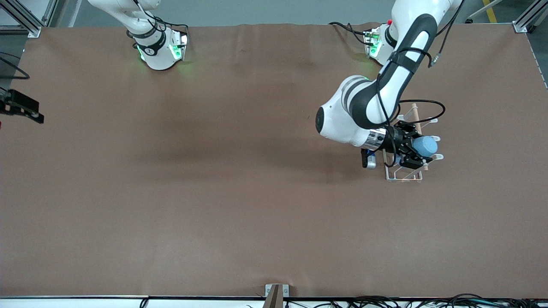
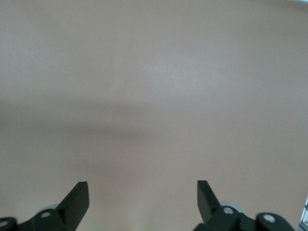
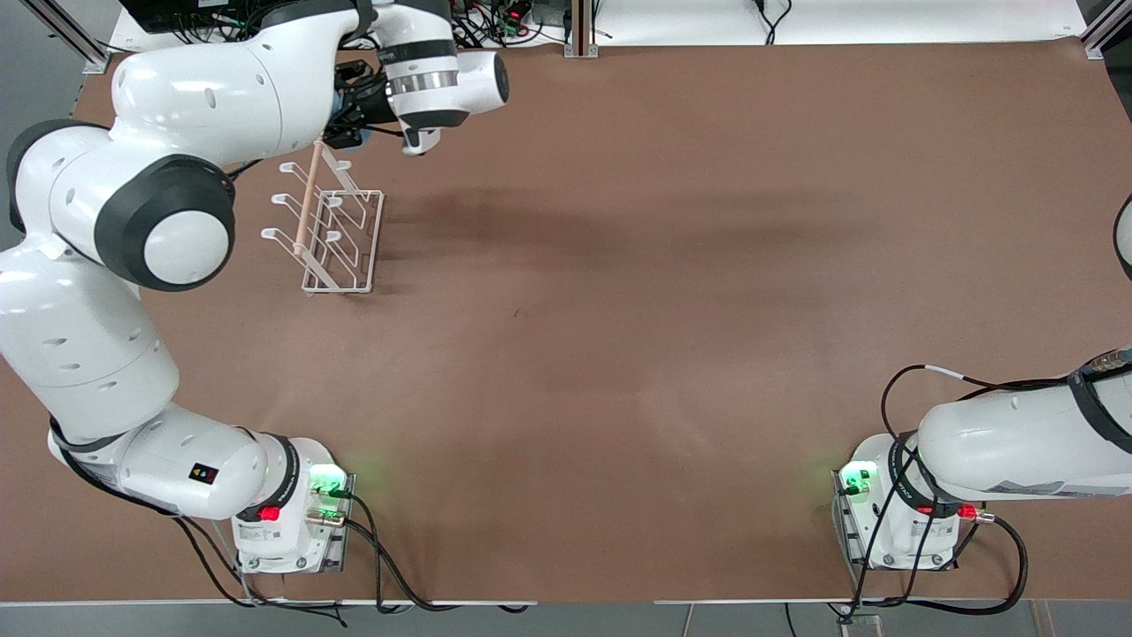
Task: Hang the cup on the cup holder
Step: 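Lower the cup onto a holder hook with the left gripper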
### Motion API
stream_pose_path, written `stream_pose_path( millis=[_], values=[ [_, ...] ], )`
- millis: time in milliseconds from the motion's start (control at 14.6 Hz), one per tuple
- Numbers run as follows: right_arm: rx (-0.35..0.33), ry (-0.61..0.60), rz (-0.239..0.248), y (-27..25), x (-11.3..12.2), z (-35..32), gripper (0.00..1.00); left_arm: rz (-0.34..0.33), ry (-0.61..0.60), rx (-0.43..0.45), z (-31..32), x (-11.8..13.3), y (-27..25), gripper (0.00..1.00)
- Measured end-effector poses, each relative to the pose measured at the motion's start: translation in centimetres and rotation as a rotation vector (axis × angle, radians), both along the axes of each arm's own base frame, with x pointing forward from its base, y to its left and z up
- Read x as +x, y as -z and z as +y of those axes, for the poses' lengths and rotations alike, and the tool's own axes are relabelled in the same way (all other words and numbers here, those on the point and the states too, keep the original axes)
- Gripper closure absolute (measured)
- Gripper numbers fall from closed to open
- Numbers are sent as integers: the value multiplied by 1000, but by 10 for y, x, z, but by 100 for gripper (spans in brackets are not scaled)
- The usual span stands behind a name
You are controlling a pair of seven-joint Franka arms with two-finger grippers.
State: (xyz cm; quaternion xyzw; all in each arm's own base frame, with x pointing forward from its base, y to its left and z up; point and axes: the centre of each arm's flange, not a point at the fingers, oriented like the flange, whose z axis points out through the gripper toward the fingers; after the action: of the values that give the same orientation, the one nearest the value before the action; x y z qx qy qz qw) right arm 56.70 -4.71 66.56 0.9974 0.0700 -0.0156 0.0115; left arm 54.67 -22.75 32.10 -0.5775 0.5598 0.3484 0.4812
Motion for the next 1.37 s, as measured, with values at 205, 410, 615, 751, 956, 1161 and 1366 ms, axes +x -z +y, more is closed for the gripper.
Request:
stream_pose_path(
  millis=[205, 410, 615, 751, 956, 1161, 1366],
  values=[
    [-2, 132, -13, -16, -11, 4, 4, 24, 3, 16, 4, -6, 11, 26],
    [-1, 144, -10, -11, -15, 10, 4, 39, 16, 31, 3, -8, 22, 26],
    [0, 136, -21, -1, -26, 20, 4, 59, 23, 46, 4, -8, 36, 26],
    [0, 139, -25, 4, -36, 30, 4, 67, 22, 50, 5, -8, 41, 26],
    [2, 154, -61, -7, -41, 42, 2, 69, 22, 55, 7, -7, 44, 26],
    [5, 148, -86, -17, -42, 55, 1, 73, 31, 70, 10, -6, 50, 26],
    [4, 152, -80, -14, -40, 56, 1, 85, 36, 83, 11, -5, 61, 26]
  ],
)
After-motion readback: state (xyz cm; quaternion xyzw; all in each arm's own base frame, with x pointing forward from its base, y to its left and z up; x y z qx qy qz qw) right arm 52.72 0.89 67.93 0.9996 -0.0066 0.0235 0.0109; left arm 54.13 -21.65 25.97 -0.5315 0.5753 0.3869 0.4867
